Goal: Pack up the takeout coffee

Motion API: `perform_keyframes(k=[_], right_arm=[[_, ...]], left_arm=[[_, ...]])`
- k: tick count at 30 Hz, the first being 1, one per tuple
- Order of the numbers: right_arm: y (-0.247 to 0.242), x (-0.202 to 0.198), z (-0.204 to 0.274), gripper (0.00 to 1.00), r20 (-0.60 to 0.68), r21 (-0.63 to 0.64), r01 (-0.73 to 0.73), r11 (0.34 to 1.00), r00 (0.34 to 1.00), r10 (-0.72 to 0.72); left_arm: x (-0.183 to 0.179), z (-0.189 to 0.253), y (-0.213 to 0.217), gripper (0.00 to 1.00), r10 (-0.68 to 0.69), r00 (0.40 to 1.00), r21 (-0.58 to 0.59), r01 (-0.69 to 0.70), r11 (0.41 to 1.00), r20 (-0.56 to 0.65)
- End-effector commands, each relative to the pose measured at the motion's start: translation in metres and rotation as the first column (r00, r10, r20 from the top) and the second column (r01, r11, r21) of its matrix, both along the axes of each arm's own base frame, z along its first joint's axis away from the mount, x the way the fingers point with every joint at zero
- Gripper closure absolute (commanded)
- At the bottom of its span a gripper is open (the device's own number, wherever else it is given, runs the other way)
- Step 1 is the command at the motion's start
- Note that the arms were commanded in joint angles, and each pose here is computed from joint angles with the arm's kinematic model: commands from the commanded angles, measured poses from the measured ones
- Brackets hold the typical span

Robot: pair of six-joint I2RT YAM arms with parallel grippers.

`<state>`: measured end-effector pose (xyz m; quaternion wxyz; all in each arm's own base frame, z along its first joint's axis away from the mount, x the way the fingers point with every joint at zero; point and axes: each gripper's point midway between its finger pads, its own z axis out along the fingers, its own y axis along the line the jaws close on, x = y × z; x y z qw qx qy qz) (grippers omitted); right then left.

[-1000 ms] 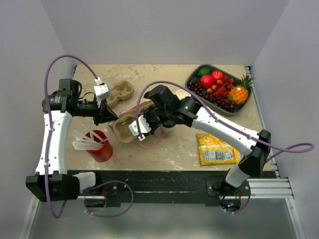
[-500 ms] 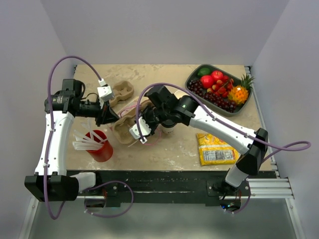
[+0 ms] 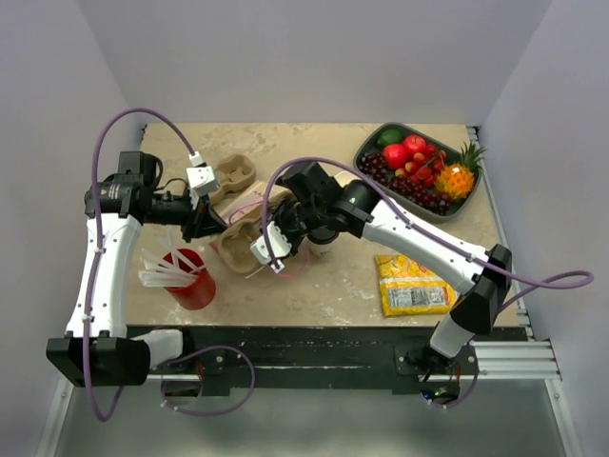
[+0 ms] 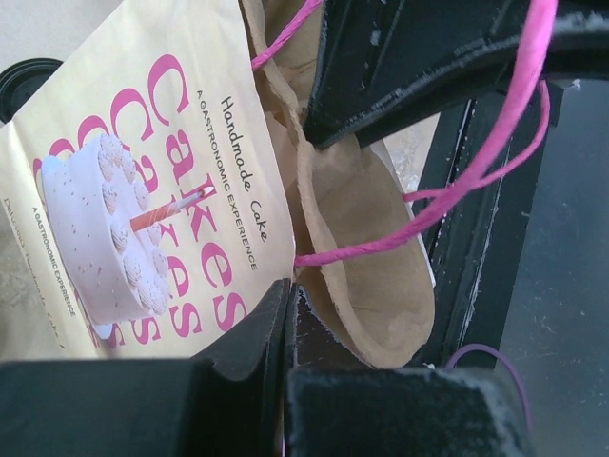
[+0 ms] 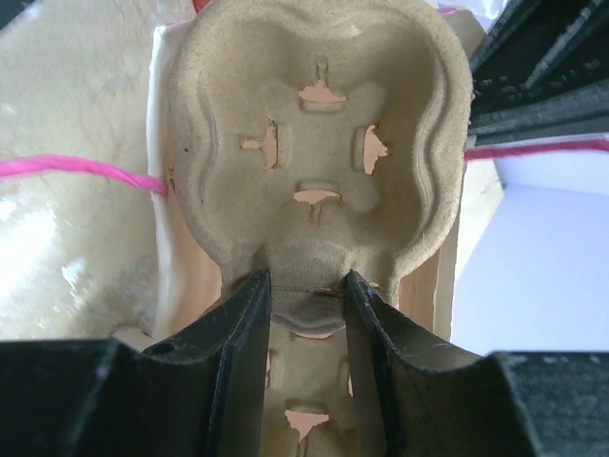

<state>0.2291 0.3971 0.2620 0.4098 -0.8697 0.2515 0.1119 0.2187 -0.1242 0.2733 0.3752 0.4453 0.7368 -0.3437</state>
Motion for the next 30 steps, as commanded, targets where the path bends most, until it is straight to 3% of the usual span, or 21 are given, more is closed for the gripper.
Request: perform_keyframes(k=[1, 6, 11, 20, 24, 30], right_arm=[[0.001, 0.007, 0.015, 1.00, -0.145, 0.101, 0.047, 0.994, 0.989, -0.032], [0.014, -0.012, 0.029, 1.00, -0.271, 0.196, 0.011, 0.981, 0.962, 0.044], [0.022, -0.024, 0.035, 1.00, -0.298, 0.285, -0.021, 0.958, 0.948, 0.109], [0.029, -0.031, 0.026, 1.00, -0.284, 0.321, -0.133, 0.938, 0.931, 0.229], [0.032, -0.037, 0.042, 1.00, -0.270, 0.373, -0.167, 0.913, 0.922, 0.279], [0.029, -0.044, 0.061, 1.00, -0.231, 0.414, -0.163, 0.896, 0.933, 0.276]], left_arm=[[-0.005, 0.006, -0.007, 1.00, -0.056, 0.996, -0.018, 0.057, 0.998, 0.064], [-0.004, 0.005, -0.012, 1.00, -0.080, 0.996, -0.058, 0.083, 0.995, 0.047], [0.001, 0.002, -0.017, 1.00, -0.101, 0.995, -0.092, 0.103, 0.990, 0.022], [-0.001, -0.002, -0.027, 1.00, -0.136, 0.990, -0.096, 0.134, 0.986, -0.018], [0.003, -0.004, -0.026, 1.00, -0.134, 0.991, -0.051, 0.133, 0.990, -0.019], [0.009, 0.006, -0.030, 1.00, -0.108, 0.991, -0.094, 0.100, 0.991, -0.081]])
